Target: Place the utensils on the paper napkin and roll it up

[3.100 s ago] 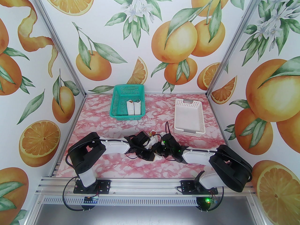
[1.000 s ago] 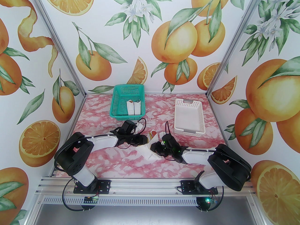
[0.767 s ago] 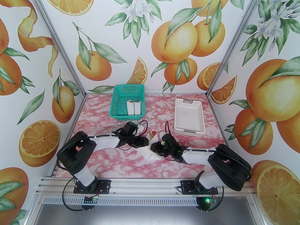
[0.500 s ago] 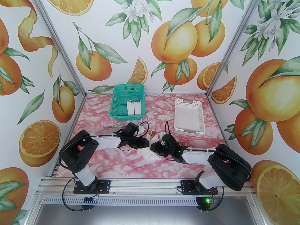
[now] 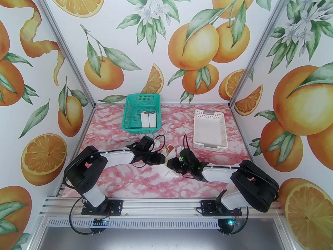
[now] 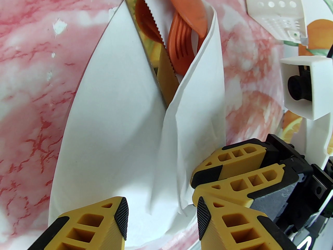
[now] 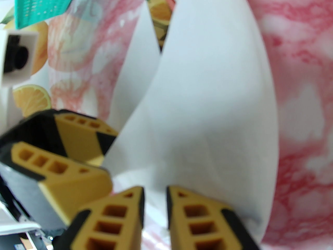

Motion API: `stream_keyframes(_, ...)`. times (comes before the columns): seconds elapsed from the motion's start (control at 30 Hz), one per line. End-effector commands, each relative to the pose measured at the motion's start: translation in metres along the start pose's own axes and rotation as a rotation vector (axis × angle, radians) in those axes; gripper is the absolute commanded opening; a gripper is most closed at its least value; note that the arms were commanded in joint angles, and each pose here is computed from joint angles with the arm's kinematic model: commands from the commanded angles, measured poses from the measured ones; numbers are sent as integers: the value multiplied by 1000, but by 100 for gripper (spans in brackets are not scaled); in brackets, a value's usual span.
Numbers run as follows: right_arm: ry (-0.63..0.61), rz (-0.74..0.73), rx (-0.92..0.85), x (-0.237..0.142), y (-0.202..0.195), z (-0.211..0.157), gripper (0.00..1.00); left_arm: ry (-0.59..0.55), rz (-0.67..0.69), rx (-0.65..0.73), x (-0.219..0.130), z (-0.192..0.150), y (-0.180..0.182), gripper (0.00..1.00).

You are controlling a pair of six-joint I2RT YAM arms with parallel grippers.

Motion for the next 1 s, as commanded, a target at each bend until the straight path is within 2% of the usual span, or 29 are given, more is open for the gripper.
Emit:
stream_keyframes(0.0,26,-105,12,2,-19,-7,24,-22,-22,26,-4,7,-9,50)
stream_keyframes(0.23,25,-104,15,2,-19,-7,24,-8,-75,19,2,8,-13,45)
stream_keyframes(0.5,22,-100,16,2,-19,-6,24,5,-58,17,5,4,-9,42)
stream_keyframes(0.73,19,-88,14,2,-15,-5,24,4,-19,22,3,4,-6,22)
stream_keyframes(0.97,19,-85,5,2,-11,-4,25,-7,-3,31,0,5,-6,12)
Point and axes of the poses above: each hand's point on the last joint's axis, 136 mm out from that joint toward the fingers, its own x axis out along the fingers, its own y axis along the line the jaws close on, z = x × y, the point moved 7 cm from there along -x, back along the fingers, and after that the axes turned 5 degrees about x, right-handed, at the moved point
